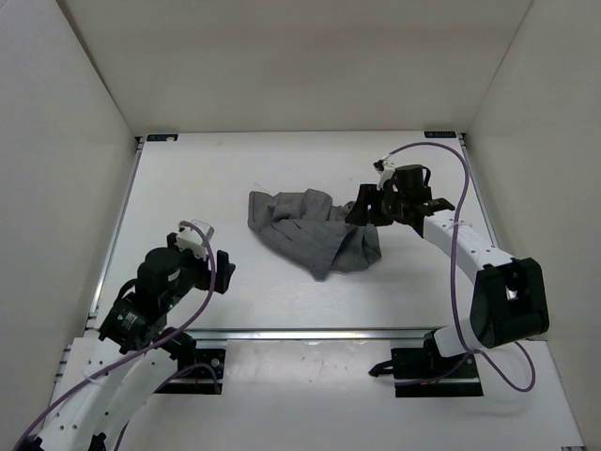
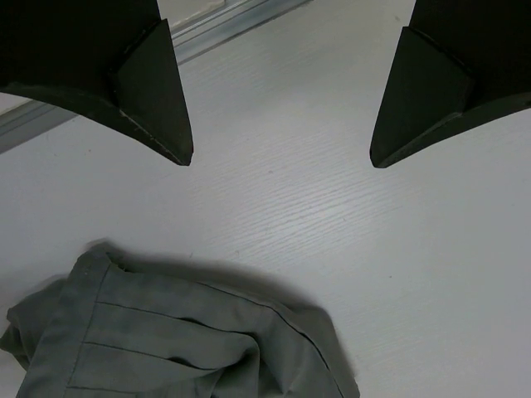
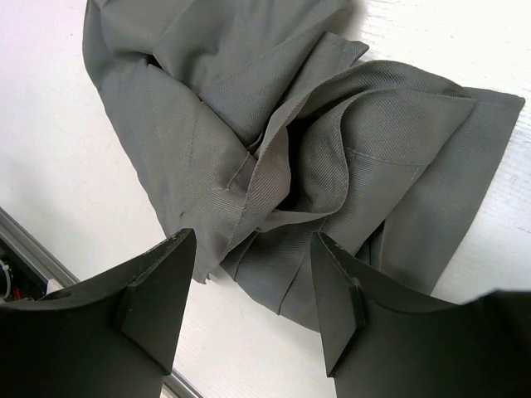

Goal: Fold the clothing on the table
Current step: Flatten the skirt out

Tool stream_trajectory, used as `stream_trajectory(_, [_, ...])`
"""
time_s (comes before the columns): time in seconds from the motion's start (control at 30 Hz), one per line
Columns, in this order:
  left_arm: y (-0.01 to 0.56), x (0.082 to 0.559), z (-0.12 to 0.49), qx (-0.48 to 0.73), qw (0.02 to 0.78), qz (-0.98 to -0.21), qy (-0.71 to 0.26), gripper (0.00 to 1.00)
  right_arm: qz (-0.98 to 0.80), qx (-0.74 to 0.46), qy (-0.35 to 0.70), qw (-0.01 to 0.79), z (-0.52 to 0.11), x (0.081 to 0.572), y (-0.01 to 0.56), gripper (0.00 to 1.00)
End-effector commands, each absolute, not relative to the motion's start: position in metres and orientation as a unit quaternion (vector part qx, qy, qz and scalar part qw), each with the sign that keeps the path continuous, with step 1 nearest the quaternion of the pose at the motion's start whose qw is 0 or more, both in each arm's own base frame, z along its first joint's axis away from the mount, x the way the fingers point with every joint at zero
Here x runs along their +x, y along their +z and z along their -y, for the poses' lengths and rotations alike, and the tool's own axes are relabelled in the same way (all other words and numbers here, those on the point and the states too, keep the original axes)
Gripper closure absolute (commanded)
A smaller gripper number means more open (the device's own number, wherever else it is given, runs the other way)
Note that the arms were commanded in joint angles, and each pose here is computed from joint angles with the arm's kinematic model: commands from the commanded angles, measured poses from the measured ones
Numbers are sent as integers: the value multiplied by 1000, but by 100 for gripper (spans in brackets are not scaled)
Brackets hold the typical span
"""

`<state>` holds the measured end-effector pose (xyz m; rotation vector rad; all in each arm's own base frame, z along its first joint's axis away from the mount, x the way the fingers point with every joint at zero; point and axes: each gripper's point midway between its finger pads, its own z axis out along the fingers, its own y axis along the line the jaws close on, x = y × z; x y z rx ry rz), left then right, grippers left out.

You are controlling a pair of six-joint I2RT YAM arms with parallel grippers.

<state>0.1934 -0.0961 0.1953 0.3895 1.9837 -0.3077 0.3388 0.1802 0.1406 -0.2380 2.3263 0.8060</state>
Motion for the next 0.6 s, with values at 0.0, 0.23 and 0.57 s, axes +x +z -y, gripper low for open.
stream_trajectory(0.0, [205, 193, 92, 149, 547, -813, -129, 1, -879, -97, 316, 343, -184, 350, 151, 46])
stream_trajectory(0.23, [237, 204, 86, 118, 576, -800, -119, 91, -881, -88, 301, 353, -175, 355, 154, 45])
stream_trajectory(0.57, [195, 205, 258, 35, 366, -771, -520, 46, -865, -59, 317, 384, -154, 354, 170, 44])
